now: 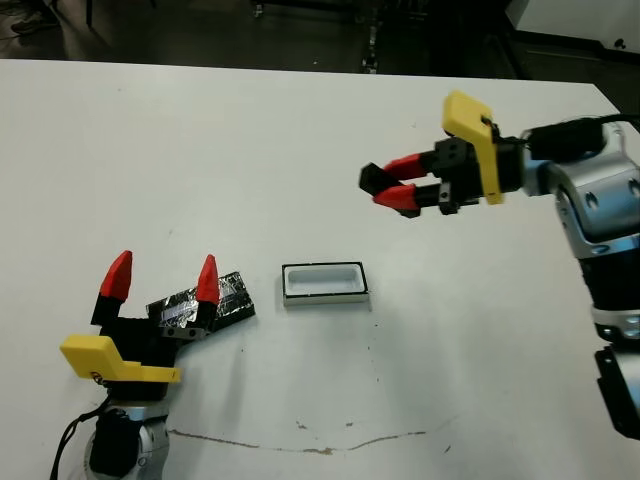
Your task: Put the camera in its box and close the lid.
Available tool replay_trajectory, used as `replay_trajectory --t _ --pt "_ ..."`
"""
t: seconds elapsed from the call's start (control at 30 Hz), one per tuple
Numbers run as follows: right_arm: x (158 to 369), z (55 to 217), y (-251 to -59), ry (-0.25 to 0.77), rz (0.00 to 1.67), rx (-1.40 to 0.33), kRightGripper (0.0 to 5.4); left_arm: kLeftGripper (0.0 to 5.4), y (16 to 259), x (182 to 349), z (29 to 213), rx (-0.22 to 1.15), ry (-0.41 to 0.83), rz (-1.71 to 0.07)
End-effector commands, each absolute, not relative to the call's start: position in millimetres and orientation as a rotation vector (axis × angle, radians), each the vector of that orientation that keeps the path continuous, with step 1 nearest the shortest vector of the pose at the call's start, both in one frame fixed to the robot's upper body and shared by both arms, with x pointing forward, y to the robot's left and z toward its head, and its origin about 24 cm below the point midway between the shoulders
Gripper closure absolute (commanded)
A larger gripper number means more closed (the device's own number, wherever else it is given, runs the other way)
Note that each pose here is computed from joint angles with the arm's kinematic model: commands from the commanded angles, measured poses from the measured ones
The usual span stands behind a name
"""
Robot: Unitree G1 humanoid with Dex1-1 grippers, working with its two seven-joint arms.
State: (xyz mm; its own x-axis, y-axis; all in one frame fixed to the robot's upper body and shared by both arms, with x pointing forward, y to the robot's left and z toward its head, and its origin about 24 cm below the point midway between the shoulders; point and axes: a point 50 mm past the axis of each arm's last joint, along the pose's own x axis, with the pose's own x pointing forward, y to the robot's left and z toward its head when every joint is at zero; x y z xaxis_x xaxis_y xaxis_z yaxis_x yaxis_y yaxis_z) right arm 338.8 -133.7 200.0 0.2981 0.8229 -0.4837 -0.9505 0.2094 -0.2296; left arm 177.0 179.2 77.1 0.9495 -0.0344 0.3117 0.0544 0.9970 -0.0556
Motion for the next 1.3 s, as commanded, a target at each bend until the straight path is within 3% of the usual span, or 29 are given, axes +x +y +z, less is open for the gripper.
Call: replay_trajectory --t 0.03,0.27,0.57,0.87,1.3 --pt "341 196.8 -120.8 0.27 1.267 -0.536 3.74 0.0 180 176.1 75.4 -0.071 -0.305 -0.04" --pt "339 178.9 -102.6 0.268 1.309 -0.563 3.74 0.0 180 176.4 76.4 -0.06 -0.305 -0.034" --pt "336 158.1 -93.8 0.322 1.343 -0.512 3.74 0.0 180 178.1 77.1 -0.067 -0.313 -0.039" --pt "329 149.1 -89.7 0.425 1.384 -0.515 3.74 0.0 181 180.1 77.7 -0.068 -0.319 -0.049" --pt "320 145.3 -84.6 0.47 1.446 -0.455 3.74 0.0 182 179.8 77.5 -0.062 -0.316 -0.049"
